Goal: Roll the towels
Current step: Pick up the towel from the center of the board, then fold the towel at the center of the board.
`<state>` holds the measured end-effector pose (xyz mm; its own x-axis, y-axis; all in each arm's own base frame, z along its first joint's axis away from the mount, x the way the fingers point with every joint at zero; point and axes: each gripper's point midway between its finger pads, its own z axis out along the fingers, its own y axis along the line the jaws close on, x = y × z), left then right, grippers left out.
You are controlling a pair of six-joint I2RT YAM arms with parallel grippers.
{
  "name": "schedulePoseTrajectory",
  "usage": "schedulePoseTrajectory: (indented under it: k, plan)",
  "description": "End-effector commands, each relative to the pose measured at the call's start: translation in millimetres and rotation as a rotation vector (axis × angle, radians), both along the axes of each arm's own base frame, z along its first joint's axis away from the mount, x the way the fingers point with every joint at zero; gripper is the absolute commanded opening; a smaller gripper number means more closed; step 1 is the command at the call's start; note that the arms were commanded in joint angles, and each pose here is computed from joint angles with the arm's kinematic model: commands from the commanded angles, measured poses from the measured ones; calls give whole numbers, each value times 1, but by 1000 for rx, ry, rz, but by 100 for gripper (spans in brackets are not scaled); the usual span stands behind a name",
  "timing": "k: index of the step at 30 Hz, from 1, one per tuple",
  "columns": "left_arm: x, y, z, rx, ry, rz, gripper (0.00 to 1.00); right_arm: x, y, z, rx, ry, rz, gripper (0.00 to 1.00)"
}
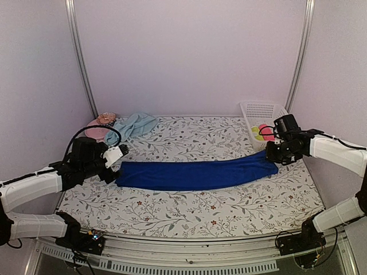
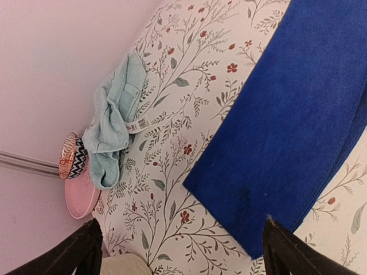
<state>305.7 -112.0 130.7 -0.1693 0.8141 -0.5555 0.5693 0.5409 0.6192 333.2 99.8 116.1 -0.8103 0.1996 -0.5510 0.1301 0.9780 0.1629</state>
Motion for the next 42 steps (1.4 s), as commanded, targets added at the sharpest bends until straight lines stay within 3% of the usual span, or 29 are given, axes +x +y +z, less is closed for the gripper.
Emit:
schedulePoseTrajectory:
  k: [1,4,14,22,34,42]
  plan:
    - [-2,2,3,-31,-1,9,97,-11,-23,12,-44,17,-19,2]
    - [-3,2,1,-34,8,9,97,-5,11,26,41,-5,93,2]
    - [7,19,-2,-44,18,88,97,16,199,78,188,-80,489,2]
    - [18,45,7,-90,18,142,97,30,320,64,248,-65,657,2]
    - [21,65,2,-129,31,167,97,45,436,24,425,-69,767,2]
    - [21,68,-1,-136,35,171,97,51,461,6,506,-76,775,2]
